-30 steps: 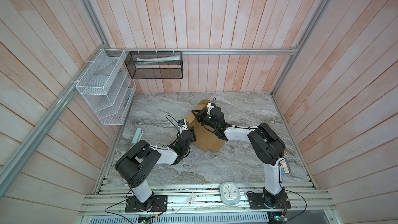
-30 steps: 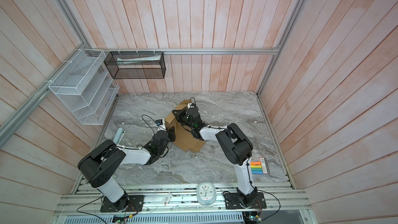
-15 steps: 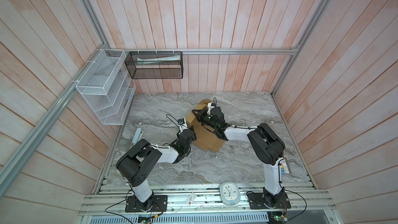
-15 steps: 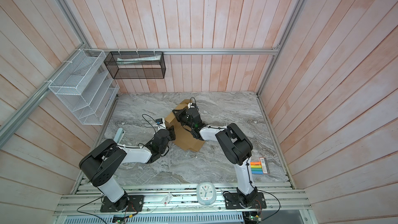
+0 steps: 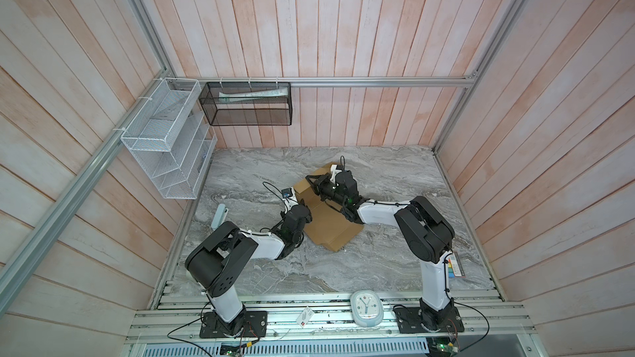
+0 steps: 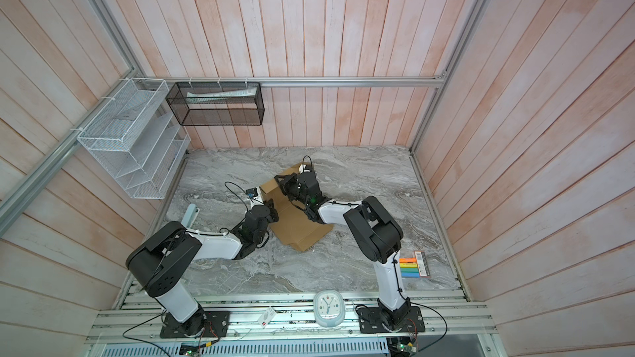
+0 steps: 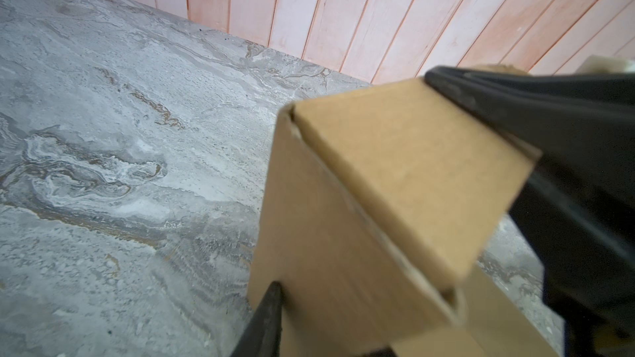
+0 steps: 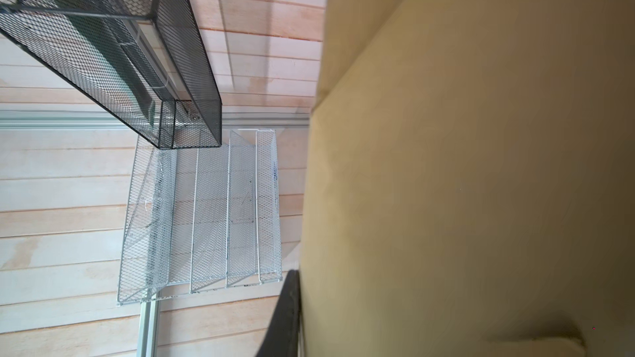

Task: Assemble paper box
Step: First fold the bottom flaps of a flat cardboard box at the center of the table.

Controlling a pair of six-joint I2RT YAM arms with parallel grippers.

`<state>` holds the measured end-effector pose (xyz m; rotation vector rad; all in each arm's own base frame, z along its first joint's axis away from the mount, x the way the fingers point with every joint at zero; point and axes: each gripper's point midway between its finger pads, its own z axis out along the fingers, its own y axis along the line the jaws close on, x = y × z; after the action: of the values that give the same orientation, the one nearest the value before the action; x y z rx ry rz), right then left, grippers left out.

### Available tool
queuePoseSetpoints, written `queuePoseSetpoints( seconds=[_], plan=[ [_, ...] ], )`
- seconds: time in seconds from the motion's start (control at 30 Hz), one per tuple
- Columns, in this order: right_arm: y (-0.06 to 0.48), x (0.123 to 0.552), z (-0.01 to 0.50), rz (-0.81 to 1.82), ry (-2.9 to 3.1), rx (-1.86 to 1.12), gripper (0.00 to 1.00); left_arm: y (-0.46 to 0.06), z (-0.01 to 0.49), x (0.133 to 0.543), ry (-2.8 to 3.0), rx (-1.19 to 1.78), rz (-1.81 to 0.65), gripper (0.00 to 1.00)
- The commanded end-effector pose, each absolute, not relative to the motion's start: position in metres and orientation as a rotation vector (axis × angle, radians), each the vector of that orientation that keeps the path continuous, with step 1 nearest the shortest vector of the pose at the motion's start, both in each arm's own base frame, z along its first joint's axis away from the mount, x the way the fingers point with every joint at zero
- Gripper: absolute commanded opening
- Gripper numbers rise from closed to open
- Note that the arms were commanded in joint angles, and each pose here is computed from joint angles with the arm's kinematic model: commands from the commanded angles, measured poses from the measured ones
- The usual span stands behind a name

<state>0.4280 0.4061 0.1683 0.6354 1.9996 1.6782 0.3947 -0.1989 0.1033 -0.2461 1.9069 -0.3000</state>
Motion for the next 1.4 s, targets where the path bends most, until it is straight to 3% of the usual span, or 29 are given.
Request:
queuePoseSetpoints(
  seconds=[0.0, 0.63, 1.07, 1.37],
  plan=[
    [0.418, 0.410, 0.159, 1.689, 2.084, 0.595, 0.14, -0.203, 0.114, 0.403, 1.869, -0.272, -0.319, 0.27],
    [0.397, 0.391, 0.201, 1.672, 2.009, 0.530, 0.42, -0.188, 0.099, 0.392, 1.898, -0.306, -0.277, 0.10],
    [0.377, 0.354, 0.197, 1.669, 2.031, 0.499, 0.48, -0.175, 0.104, 0.385, 1.890, -0.324, -0.225, 0.03],
    [0.344, 0.329, 0.204, 1.486, 2.057, 0.352, 0.48, -0.167, 0.107, 0.379, 1.892, -0.309, -0.189, 0.00]
  ],
)
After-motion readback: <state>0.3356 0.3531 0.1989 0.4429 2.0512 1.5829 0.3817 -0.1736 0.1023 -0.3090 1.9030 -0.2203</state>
